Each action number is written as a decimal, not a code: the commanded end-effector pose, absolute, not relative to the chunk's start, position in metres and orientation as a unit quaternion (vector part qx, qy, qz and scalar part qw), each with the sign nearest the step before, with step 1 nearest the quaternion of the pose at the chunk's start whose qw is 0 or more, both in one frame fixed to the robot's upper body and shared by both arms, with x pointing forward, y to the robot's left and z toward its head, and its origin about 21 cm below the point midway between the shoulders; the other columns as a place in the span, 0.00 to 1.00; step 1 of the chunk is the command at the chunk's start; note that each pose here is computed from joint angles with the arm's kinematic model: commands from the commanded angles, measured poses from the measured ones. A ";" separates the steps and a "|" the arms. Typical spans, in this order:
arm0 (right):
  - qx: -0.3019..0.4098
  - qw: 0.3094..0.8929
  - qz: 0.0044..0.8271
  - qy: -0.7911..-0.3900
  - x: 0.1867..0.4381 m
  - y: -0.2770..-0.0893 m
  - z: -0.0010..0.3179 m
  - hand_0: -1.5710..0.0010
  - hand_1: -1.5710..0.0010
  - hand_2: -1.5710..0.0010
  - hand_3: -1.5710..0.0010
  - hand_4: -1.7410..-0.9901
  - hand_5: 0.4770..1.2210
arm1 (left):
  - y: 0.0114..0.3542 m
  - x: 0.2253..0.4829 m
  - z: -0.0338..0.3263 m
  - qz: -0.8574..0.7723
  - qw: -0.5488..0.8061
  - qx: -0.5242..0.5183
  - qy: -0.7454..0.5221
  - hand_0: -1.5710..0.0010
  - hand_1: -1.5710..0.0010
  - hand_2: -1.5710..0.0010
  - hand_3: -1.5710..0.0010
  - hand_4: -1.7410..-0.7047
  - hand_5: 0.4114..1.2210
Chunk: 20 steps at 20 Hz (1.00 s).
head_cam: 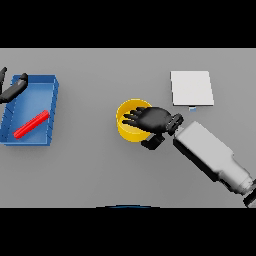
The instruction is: Pick up the red beaker and tilt it to pour out 1 green nut into yellow bowl. Pick up the yellow bowl and place it on the metallic measuring scale.
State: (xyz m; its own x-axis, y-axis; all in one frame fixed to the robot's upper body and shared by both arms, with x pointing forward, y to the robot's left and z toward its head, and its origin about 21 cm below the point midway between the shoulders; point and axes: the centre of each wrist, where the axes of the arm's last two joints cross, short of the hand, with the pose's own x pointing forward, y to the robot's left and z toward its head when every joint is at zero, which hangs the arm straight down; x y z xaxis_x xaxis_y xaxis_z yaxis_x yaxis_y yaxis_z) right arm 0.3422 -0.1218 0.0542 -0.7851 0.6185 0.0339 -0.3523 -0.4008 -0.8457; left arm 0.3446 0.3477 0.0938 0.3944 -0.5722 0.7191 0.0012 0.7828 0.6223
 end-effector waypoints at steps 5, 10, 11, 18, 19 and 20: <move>-0.134 0.306 0.830 -0.446 0.347 -0.120 0.051 1.00 1.00 1.00 1.00 0.58 0.38 | 0.350 0.342 0.095 -0.182 0.787 0.270 -0.525 1.00 1.00 1.00 1.00 0.99 0.34; -0.131 0.314 0.833 -0.436 0.347 -0.111 0.050 0.65 0.70 0.80 0.83 0.43 0.63 | 0.351 0.340 0.097 -0.182 0.787 0.271 -0.524 1.00 1.00 1.00 1.00 0.99 0.35; -0.134 0.309 0.835 -0.435 0.347 -0.112 0.049 0.52 0.56 0.70 0.78 0.38 0.70 | 0.349 0.342 0.099 -0.180 0.786 0.268 -0.527 1.00 1.00 1.00 1.00 0.99 0.35; -0.125 0.298 0.831 -0.452 0.343 -0.115 0.049 0.11 0.12 0.22 0.29 0.09 0.94 | 0.353 0.344 0.102 -0.184 0.783 0.268 -0.530 1.00 1.00 1.00 1.00 0.98 0.35; -0.127 0.296 0.832 -0.452 0.344 -0.114 0.051 0.09 0.09 0.21 0.25 0.07 0.95 | 0.353 0.345 0.103 -0.187 0.781 0.272 -0.529 1.00 1.00 1.00 1.00 0.98 0.35; -0.126 0.295 0.828 -0.459 0.344 -0.118 0.049 0.07 0.07 0.19 0.22 0.06 0.96 | 0.353 0.344 0.099 -0.188 0.783 0.274 -0.525 1.00 1.00 1.00 1.00 0.99 0.35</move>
